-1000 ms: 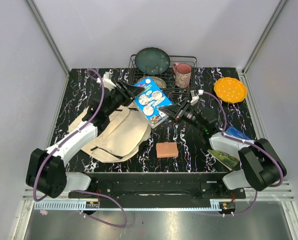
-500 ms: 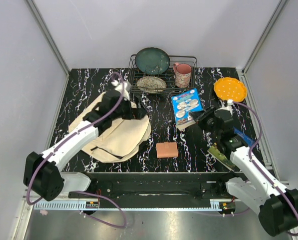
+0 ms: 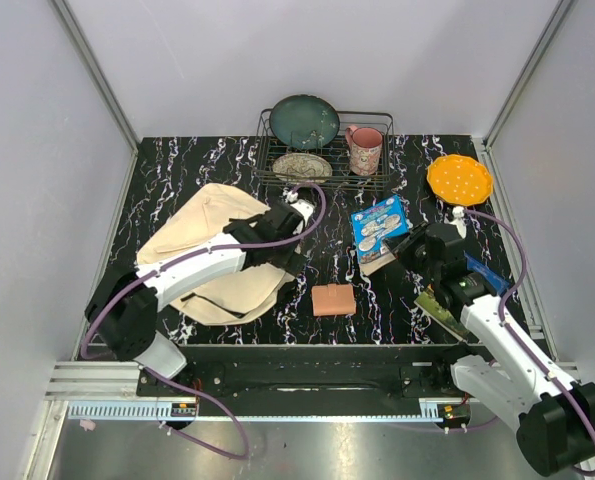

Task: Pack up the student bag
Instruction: Place the book in the student bag.

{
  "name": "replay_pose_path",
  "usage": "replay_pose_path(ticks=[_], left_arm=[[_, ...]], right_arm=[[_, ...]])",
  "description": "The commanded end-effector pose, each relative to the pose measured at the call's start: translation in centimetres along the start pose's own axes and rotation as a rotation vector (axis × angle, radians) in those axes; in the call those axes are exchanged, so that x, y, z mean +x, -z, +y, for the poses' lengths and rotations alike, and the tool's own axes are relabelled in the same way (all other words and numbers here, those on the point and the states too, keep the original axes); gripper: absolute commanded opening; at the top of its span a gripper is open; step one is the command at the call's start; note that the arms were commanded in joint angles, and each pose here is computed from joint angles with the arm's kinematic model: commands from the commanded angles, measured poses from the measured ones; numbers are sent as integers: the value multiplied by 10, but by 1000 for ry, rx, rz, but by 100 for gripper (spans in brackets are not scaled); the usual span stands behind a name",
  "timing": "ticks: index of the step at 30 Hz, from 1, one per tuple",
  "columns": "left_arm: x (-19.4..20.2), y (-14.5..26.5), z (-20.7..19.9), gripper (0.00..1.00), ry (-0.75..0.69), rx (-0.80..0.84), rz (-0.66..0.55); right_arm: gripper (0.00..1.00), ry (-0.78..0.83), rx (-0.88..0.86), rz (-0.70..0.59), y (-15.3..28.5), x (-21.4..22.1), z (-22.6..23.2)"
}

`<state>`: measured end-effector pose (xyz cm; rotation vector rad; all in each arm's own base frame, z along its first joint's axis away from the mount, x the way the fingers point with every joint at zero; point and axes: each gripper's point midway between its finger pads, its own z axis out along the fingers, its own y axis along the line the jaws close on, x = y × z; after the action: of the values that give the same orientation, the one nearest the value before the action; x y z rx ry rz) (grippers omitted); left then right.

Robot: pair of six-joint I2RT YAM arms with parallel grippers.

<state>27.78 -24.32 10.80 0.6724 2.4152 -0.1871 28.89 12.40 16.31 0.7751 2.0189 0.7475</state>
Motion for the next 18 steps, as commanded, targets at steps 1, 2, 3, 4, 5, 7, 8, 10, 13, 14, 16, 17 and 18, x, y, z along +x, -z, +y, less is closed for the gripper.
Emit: replay_pose_path(ticks=[1, 2, 3, 4, 5, 7, 8, 10, 13, 14, 16, 17, 18], left_arm=[[-13, 1, 17, 92, -76, -130, -12], [-12, 0, 16, 92, -88, -136, -6], [-10, -3, 15, 92, -93, -142, 1], [-9, -3, 17, 91, -98, -155, 6], [-8, -4, 15, 91, -105, -155, 8], [-6, -7, 16, 88, -113, -170, 19], [-4, -8, 15, 84, -120, -169, 24], [-2, -9, 17, 80, -126, -187, 34], [0, -7, 22, 67, -132, -211, 38], [-1, -4, 23, 59, -131, -215, 35], [-1, -1, 25, 49, -130, -223, 29], [-1, 2, 26, 36, -127, -224, 23], [-1, 3, 27, 31, -128, -228, 20]], right_arm=[[1, -11, -124, -69, 5, -24, 39], [1, -12, -126, -65, 4, -23, 39], [1, -14, -129, -60, 4, -22, 40], [1, -11, -130, -53, 3, -21, 40], [2, -13, -132, -52, 2, -21, 41], [2, -14, -131, -45, 0, -19, 40], [2, -14, -134, -43, 0, -19, 41], [3, -15, -132, -34, -2, -17, 40], [3, -14, -135, -24, -4, -15, 41], [3, -17, -141, -20, -4, -15, 42], [4, -15, -137, -20, -6, -14, 41], [4, -18, -138, -19, -6, -14, 41], [4, -18, -135, -18, -7, -13, 40]])
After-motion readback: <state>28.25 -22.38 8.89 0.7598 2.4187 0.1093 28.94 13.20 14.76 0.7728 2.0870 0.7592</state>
